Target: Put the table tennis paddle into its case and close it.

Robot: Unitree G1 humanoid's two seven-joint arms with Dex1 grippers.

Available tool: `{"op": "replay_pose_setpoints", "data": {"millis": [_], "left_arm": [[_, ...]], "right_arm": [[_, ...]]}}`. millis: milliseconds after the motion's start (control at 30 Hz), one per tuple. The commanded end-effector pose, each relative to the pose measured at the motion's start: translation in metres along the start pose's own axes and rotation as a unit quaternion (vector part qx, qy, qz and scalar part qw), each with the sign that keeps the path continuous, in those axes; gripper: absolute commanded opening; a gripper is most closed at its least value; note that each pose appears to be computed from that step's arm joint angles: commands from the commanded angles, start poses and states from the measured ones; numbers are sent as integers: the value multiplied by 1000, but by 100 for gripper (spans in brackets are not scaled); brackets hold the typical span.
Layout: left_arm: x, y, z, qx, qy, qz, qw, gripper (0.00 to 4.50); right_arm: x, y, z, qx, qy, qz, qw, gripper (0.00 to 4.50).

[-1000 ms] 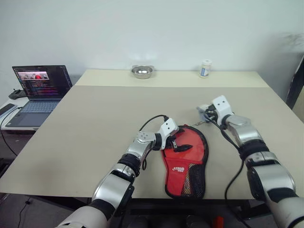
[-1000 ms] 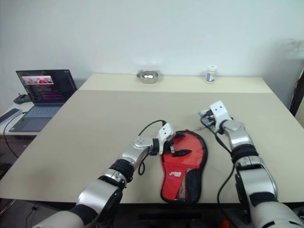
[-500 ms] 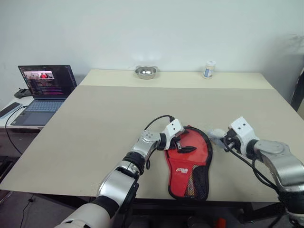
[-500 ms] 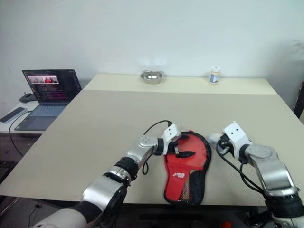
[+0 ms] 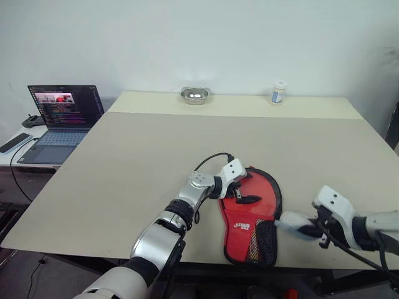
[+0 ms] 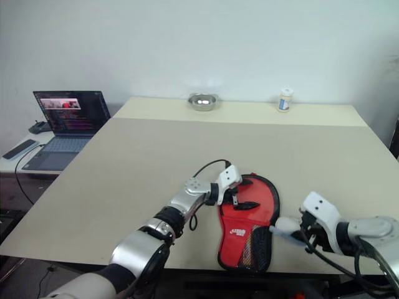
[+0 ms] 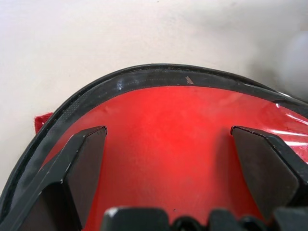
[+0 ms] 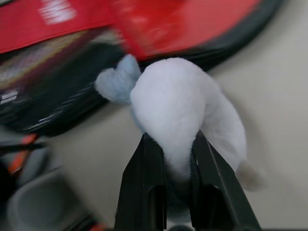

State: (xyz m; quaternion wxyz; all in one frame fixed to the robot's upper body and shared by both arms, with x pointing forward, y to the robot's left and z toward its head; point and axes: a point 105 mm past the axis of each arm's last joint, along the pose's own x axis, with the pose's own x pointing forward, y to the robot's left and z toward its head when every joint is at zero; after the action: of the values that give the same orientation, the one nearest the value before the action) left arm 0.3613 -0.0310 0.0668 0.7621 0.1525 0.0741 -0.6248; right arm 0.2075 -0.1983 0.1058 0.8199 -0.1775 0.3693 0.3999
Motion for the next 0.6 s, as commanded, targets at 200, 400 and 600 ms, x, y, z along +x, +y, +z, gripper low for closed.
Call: {"op": "replay_pose_setpoints", "data": {"millis": [200, 400, 600], "left_arm": [[9, -28, -47, -48, 73, -26, 996, 450], [10, -26, -47, -45, 74, -18, 996, 450], [9, -25, -48, -45, 77, -12, 996, 450]], "right_arm": [[-16, 38, -16, -23, 40, 101, 994, 18], [-26, 76, -30, -18, 56, 187, 981, 14], [-29, 96, -23, -23, 35, 227, 973, 6]]}}
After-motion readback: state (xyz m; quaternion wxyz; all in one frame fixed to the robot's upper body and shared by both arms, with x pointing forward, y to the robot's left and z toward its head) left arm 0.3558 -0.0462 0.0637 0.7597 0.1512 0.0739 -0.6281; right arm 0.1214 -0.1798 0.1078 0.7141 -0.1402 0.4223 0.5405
